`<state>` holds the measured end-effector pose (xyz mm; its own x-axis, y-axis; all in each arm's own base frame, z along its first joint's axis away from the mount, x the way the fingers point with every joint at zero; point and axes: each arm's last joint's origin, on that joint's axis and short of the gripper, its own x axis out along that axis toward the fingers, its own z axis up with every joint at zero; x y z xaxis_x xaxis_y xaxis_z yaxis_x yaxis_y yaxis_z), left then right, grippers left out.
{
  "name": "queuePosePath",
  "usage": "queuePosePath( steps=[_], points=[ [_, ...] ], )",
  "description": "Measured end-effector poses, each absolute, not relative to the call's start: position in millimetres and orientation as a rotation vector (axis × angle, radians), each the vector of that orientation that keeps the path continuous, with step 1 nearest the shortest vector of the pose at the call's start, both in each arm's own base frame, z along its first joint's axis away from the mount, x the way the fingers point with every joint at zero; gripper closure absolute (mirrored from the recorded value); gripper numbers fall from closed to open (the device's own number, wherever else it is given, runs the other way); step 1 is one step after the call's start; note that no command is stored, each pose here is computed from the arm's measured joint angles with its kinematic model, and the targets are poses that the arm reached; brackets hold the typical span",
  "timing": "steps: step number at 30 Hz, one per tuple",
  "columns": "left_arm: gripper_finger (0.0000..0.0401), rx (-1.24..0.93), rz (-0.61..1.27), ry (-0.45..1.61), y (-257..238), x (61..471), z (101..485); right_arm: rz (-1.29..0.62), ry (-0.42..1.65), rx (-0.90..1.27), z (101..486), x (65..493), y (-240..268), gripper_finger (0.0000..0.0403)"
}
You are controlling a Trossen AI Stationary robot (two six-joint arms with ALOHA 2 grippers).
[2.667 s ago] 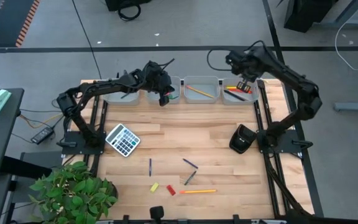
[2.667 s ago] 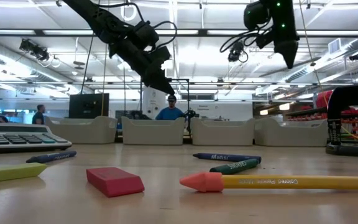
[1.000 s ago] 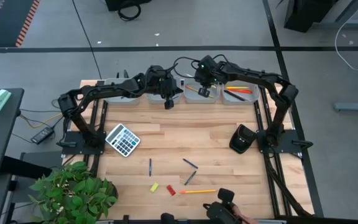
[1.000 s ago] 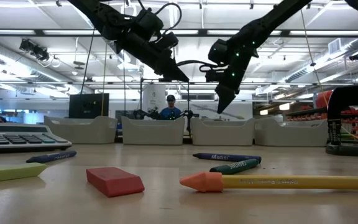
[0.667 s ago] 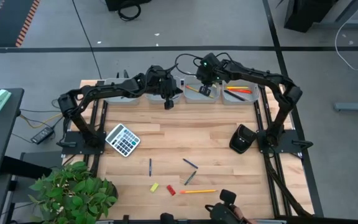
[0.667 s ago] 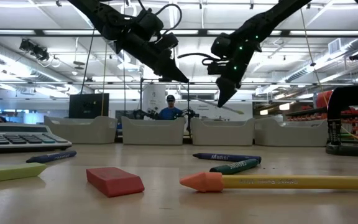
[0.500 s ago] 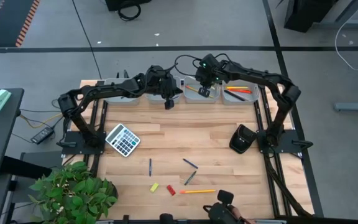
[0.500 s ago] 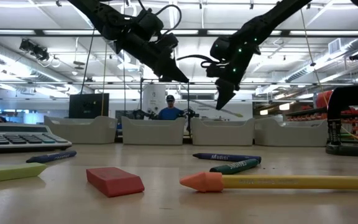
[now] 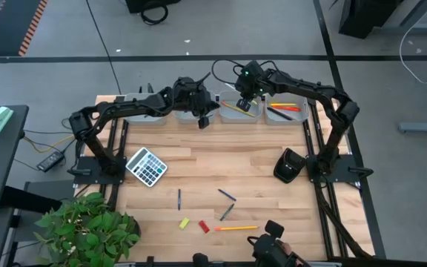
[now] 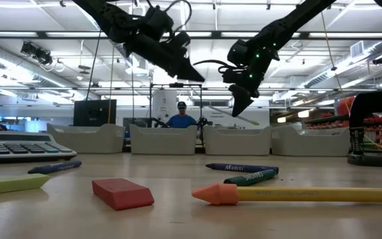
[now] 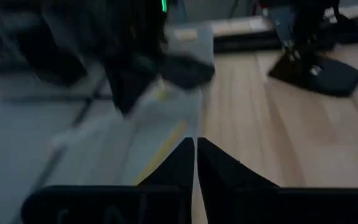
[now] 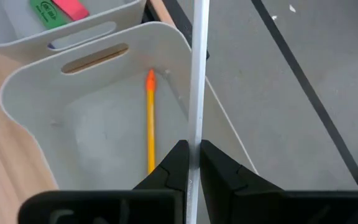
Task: Sort crayons/erasers/pens/pencils in bins
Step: Put the white pencil into the gray bin
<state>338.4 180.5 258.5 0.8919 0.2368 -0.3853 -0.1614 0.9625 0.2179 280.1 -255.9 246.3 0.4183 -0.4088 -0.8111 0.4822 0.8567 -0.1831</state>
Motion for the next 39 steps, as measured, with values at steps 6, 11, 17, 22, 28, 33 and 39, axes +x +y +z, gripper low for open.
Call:
queuePosePath(
  steps=[6, 11, 17, 22, 28, 33, 39],
  points=[
    [0.0371, 0.286, 0.287, 0.281, 191, 339, 274, -0.596, 0.945, 0.194, 246, 274, -263, 0.0366],
    [0.0379, 0.057, 0.356, 0.243, 199, 334, 275, -0.558, 0.948, 0.157, 247, 274, -263, 0.0366],
    [0.0382, -0.154, 0.407, 0.239, 202, 335, 268, -0.483, 0.899, 0.241, 247, 273, -264, 0.0366],
    [0.0373, -0.364, 0.440, 0.186, 204, 334, 269, -0.483, 0.938, 0.277, 244, 268, -264, 0.0366],
    [0.0373, -0.507, 0.444, 0.189, 198, 336, 266, -0.491, 0.968, 0.261, 243, 261, -269, 0.0366],
    [0.0382, -0.628, 0.413, 0.173, 187, 343, 266, -0.450, 0.975, 0.249, 242, 261, -266, 0.0366],
    [0.0383, -0.701, 0.294, 0.213, 166, 352, 265, -0.423, 0.963, 0.288, 242, 263, -264, 0.0366]
  ],
)
